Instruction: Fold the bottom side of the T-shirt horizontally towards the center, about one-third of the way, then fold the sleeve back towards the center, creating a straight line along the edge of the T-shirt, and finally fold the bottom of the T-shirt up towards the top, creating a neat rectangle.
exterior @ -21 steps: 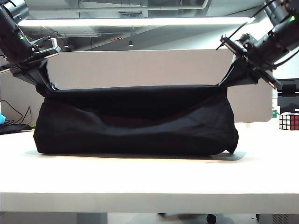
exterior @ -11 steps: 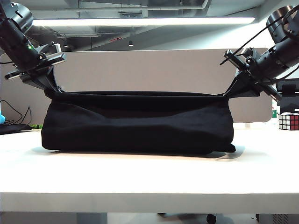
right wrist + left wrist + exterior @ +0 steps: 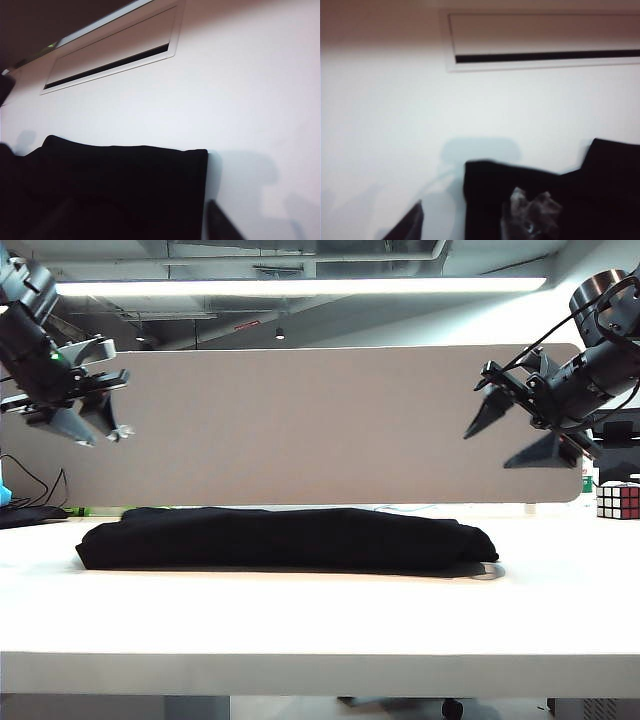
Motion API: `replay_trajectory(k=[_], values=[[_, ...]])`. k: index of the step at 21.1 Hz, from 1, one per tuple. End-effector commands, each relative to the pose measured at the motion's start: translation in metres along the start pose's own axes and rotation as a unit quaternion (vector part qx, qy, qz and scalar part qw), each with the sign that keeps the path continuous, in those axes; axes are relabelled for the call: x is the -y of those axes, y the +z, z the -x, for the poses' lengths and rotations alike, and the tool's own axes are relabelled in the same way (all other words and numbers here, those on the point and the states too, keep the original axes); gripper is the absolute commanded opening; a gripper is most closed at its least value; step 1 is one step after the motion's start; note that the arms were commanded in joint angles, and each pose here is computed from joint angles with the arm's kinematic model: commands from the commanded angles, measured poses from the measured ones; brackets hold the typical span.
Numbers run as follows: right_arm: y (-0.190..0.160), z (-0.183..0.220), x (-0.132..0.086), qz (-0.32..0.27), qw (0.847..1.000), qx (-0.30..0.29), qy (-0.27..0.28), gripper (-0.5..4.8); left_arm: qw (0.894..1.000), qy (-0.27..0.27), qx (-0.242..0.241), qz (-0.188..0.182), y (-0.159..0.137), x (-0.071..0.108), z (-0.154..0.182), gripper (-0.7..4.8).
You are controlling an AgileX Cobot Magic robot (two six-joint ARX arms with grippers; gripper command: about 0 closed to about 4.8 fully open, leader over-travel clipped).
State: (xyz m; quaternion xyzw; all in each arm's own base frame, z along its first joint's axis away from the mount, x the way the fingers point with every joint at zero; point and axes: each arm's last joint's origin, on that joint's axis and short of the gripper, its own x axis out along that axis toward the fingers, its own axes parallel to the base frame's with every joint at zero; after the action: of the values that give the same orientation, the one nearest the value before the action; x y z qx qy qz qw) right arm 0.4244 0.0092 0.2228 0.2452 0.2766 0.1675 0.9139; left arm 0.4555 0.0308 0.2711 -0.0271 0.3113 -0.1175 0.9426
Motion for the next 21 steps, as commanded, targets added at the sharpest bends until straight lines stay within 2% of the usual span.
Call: replay_trajectory(k=[1, 2, 4, 5, 6, 7, 9, 12, 17, 21], values=[[0.007, 0.010, -0.003, -0.007, 0.999, -0.009, 0.041, 3.60, 0.999, 0.004, -0.040, 0.022, -0.006, -0.010, 0.012, 1.92], [0.009, 0.014, -0.004, -0.009, 0.999, -0.012, 0.052, 3.59, 0.998, 0.004, -0.052, 0.024, -0.008, -0.011, 0.015, 1.89], [0.015, 0.026, -0.009, -0.011, 0.998, -0.011, 0.060, 3.00, 0.997, -0.029, -0.063, 0.037, -0.010, -0.017, 0.025, 1.43], [0.019, 0.035, -0.015, 0.003, 0.998, -0.010, 0.060, 2.05, 0.995, -0.062, -0.058, 0.045, -0.009, -0.017, 0.032, 0.94], [0.020, 0.041, -0.019, 0.014, 0.998, -0.010, 0.059, 1.38, 0.994, -0.083, -0.055, 0.052, -0.008, -0.019, 0.038, 0.48], [0.022, 0.054, -0.028, 0.045, 0.997, -0.016, 0.056, -0.03, 0.991, -0.109, -0.057, 0.059, -0.007, -0.017, 0.048, -0.06], [0.021, 0.073, -0.039, 0.070, 0.996, -0.018, 0.053, -0.07, 0.990, -0.110, -0.071, 0.046, -0.007, -0.011, 0.062, -0.06], [0.009, 0.096, -0.047, 0.076, 0.995, -0.011, 0.056, -0.07, 0.990, -0.113, -0.069, 0.039, -0.016, -0.001, 0.083, -0.06], [-0.036, 0.137, -0.053, 0.076, 0.995, -0.014, 0.055, -0.07, 0.991, -0.114, -0.054, 0.040, -0.057, 0.024, 0.128, -0.06], [-0.070, 0.163, -0.054, 0.076, 0.996, -0.013, 0.053, -0.07, 0.990, -0.131, -0.038, 0.023, -0.096, 0.053, 0.160, -0.06]])
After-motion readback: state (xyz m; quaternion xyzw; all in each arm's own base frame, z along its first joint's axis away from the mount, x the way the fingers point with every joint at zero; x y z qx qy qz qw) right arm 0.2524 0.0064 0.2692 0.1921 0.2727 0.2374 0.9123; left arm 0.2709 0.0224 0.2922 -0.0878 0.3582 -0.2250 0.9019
